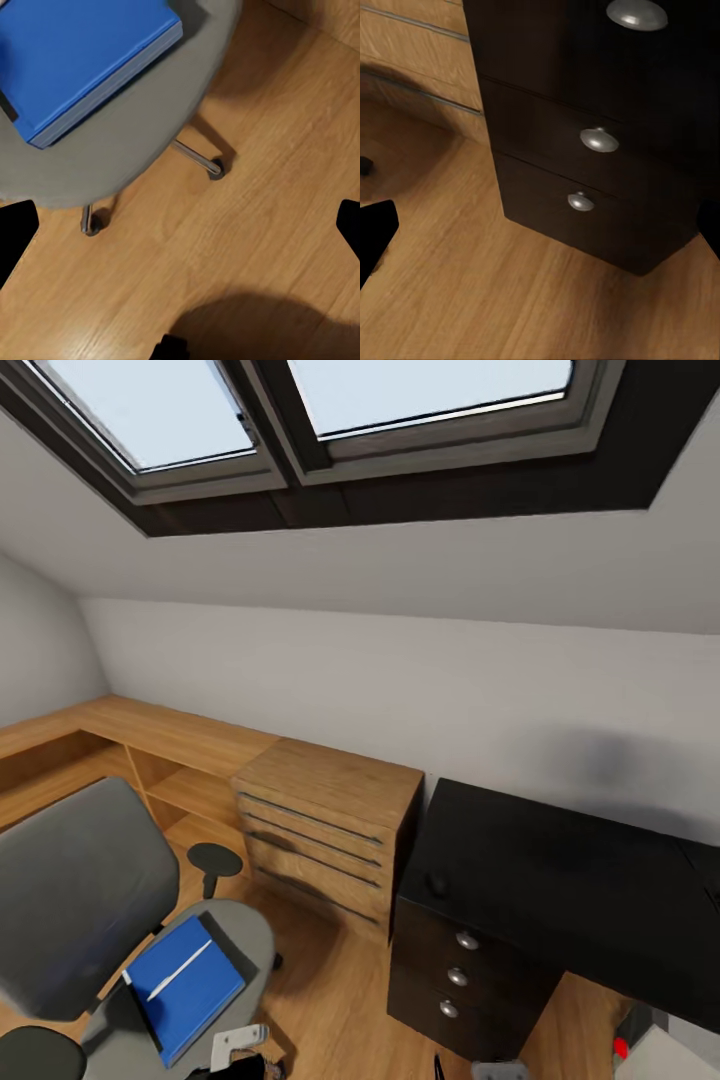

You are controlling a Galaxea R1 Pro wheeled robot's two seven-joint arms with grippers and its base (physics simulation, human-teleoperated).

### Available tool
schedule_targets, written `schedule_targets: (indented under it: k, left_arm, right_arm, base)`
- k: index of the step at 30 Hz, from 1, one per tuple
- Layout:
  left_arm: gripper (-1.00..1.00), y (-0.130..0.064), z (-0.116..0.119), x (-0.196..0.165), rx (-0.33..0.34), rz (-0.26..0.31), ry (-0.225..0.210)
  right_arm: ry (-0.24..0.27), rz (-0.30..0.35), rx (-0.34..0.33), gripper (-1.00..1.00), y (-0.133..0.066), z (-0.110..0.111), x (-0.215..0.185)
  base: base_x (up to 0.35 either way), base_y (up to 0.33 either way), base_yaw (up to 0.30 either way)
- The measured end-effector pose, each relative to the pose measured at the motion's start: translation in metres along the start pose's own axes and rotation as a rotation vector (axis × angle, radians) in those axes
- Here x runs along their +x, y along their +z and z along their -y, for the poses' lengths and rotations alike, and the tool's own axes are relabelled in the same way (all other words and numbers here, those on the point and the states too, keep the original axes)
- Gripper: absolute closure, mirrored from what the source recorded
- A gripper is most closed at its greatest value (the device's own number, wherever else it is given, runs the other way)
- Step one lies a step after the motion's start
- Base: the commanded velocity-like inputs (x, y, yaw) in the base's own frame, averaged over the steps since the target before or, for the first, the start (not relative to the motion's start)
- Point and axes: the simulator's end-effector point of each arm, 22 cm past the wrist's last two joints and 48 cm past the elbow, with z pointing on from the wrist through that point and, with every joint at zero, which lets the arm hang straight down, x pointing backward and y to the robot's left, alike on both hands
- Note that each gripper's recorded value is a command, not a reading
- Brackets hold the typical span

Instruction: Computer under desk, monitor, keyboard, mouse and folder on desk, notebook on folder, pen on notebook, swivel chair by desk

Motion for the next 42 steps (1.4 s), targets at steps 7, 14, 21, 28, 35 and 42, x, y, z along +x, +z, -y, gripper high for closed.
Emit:
schedule_targets:
  k: [7,14,21,28,35,42]
  left_arm:
    - [-1.0,0.005,-0.009,0.061,-0.021,-0.107,0.048]
    - [-1.0,0.004,0.004,0.067,0.012,-0.056,0.017]
    - [-1.0,0.004,0.005,0.066,0.014,-0.052,0.016]
    - [-1.0,0.003,0.005,0.066,0.014,-0.05,0.015]
    - [-1.0,0.003,0.006,0.066,0.015,-0.049,0.015]
    - [-1.0,0.003,0.007,0.066,0.016,-0.049,0.015]
  right_arm:
    - [0.001,0.037,0.004,-1.0,-0.006,0.004,0.005]
    - [-0.008,0.009,0.007,-1.0,-0.01,0.007,0.019]
    - [-0.008,0.01,0.008,-1.0,-0.01,0.007,0.018]
    - [-0.008,0.012,0.008,-1.0,-0.01,0.007,0.018]
    - [-0.007,0.012,0.007,-1.0,-0.01,0.006,0.017]
    - [-0.006,0.012,0.007,-1.0,-0.01,0.006,0.017]
  base:
    - [0.0,0.0,-0.07]
    - [0.0,0.0,-0.273]
    - [0.0,0.0,-0.284]
    - [0.0,0.0,-0.287]
    - [0.0,0.0,-0.291]
    - [0.0,0.0,-0.283]
